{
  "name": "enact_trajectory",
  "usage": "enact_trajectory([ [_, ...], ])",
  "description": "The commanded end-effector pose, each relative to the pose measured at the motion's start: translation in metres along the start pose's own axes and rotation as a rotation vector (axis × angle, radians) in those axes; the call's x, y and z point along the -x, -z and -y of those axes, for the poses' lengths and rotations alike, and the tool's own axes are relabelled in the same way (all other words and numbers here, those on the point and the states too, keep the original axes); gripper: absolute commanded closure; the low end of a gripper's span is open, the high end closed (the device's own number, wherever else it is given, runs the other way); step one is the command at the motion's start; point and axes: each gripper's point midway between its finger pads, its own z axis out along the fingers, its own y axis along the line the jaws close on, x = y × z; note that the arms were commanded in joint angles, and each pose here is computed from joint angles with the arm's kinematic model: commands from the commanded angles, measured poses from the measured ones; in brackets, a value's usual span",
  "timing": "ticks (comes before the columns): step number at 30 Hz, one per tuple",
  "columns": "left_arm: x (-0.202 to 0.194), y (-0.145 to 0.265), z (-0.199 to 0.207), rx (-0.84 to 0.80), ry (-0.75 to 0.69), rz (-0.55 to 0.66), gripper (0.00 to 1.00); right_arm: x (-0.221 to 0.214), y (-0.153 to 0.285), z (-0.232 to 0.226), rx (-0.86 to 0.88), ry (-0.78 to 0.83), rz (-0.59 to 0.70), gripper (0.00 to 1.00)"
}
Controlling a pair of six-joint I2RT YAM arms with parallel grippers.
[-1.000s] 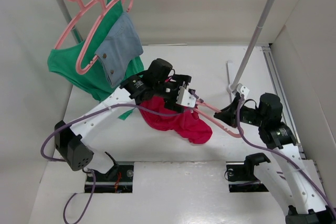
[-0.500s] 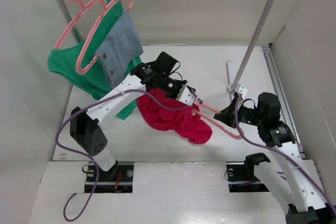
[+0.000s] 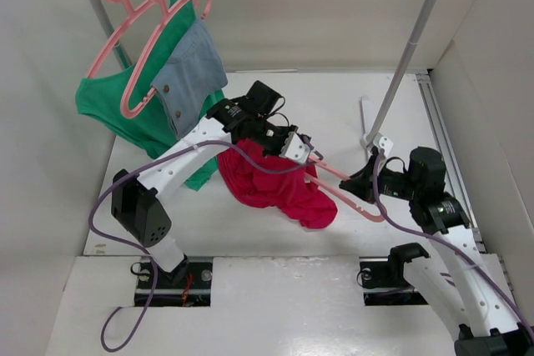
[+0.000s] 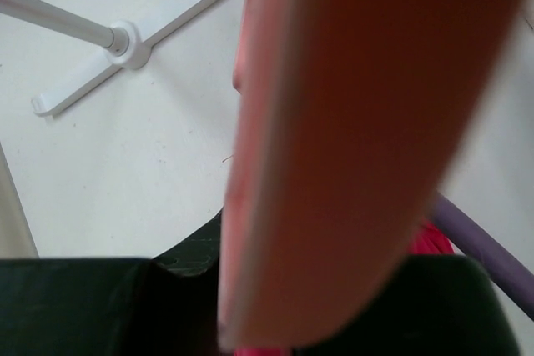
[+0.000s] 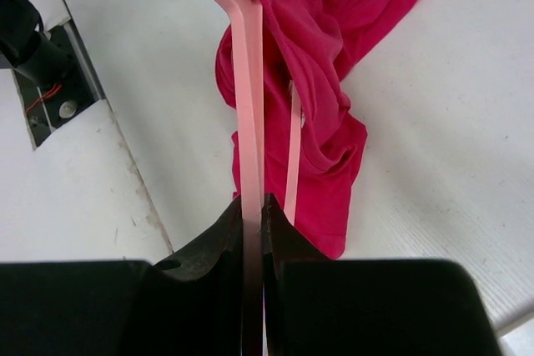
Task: Place the t-shirt on the hanger
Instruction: Place tshirt on hanger
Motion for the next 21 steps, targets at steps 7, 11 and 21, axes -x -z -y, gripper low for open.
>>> enact_trajectory([
  [7, -0.015, 0.05, 0.012, 0.135, 0.061, -0.081, 1.0, 0.084, 0.009, 0.0, -0.039, 0.215, 0.195, 0.17],
  [11, -0.019, 0.059, 0.023, 0.14, 0.044, -0.085, 1.0, 0.108, 0.011, 0.0, -0.041, 0.244, 0.222, 0.07],
  [21, 0.002, 0.091, 0.05, 0.197, -0.244, -0.118, 1.0, 0.058, -0.018, 0.068, -0.251, -0.067, 0.051, 0.12],
])
